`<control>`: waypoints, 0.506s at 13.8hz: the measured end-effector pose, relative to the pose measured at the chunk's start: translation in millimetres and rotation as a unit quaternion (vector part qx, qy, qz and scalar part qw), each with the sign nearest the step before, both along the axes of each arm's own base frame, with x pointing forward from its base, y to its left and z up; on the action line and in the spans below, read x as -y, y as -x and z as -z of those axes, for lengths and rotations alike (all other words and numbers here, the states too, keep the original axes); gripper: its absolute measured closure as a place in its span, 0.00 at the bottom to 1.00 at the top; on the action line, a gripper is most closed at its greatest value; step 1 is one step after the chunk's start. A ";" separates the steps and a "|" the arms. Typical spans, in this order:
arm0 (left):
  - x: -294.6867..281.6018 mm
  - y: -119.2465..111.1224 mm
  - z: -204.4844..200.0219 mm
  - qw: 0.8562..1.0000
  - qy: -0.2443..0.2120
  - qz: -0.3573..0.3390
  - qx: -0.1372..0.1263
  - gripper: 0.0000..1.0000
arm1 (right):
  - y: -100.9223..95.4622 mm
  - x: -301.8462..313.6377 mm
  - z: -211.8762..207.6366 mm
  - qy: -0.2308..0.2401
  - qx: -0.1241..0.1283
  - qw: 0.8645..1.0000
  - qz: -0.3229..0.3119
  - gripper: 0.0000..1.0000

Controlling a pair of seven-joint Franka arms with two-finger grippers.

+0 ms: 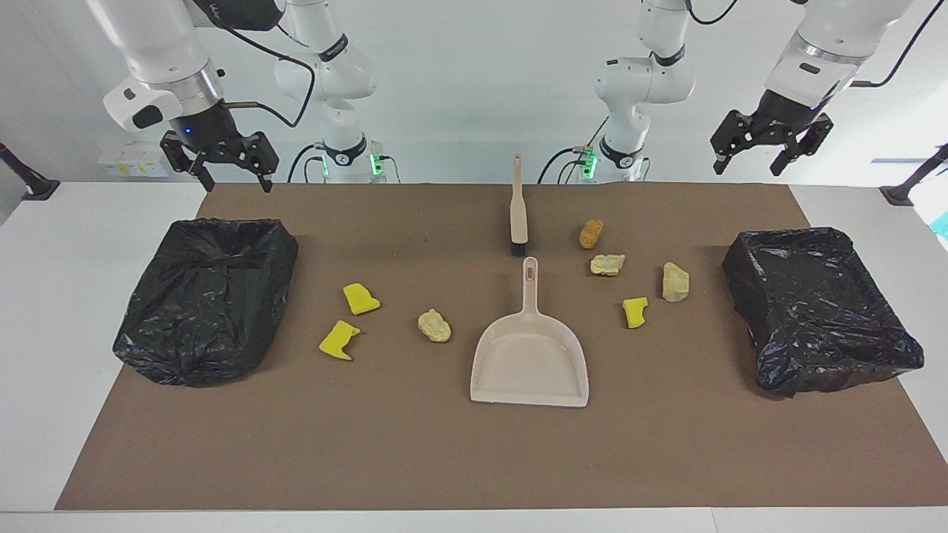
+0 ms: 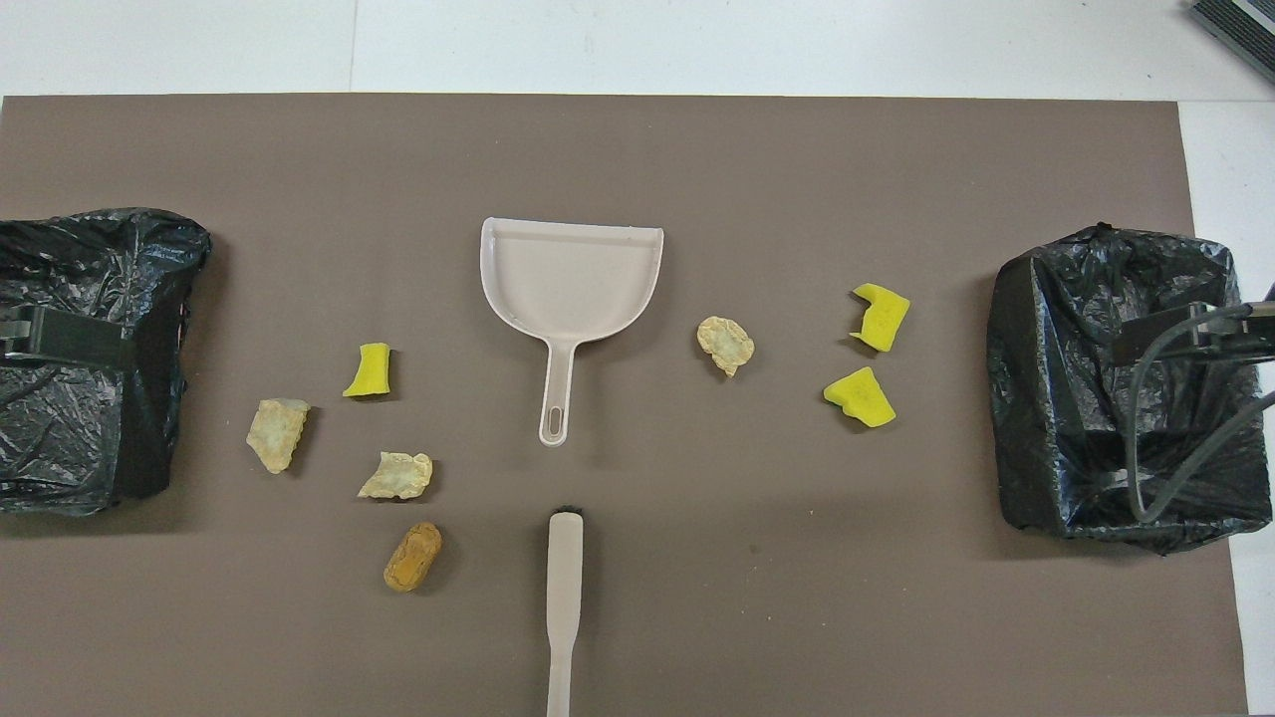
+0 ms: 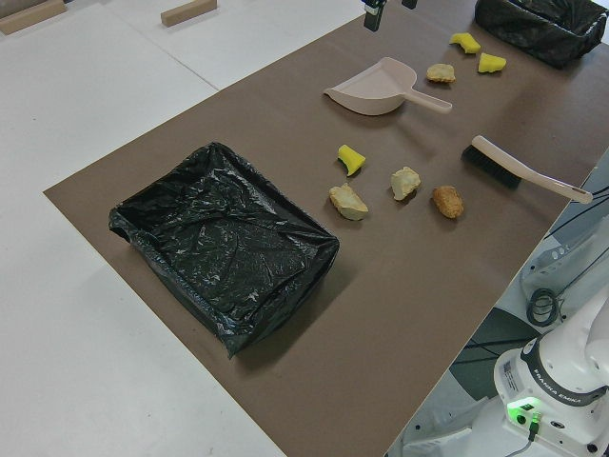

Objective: Sweep and dump trash in bin

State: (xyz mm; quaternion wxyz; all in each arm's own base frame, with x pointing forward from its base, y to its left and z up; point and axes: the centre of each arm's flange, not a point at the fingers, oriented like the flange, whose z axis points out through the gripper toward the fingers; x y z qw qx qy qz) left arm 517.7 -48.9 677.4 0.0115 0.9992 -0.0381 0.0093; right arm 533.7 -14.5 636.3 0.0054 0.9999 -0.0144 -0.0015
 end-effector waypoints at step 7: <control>5.6 0.7 2.4 1.000 -0.001 0.007 -0.003 0.00 | 0.0 0.0 0.0 0.000 0.000 1.000 0.000 0.00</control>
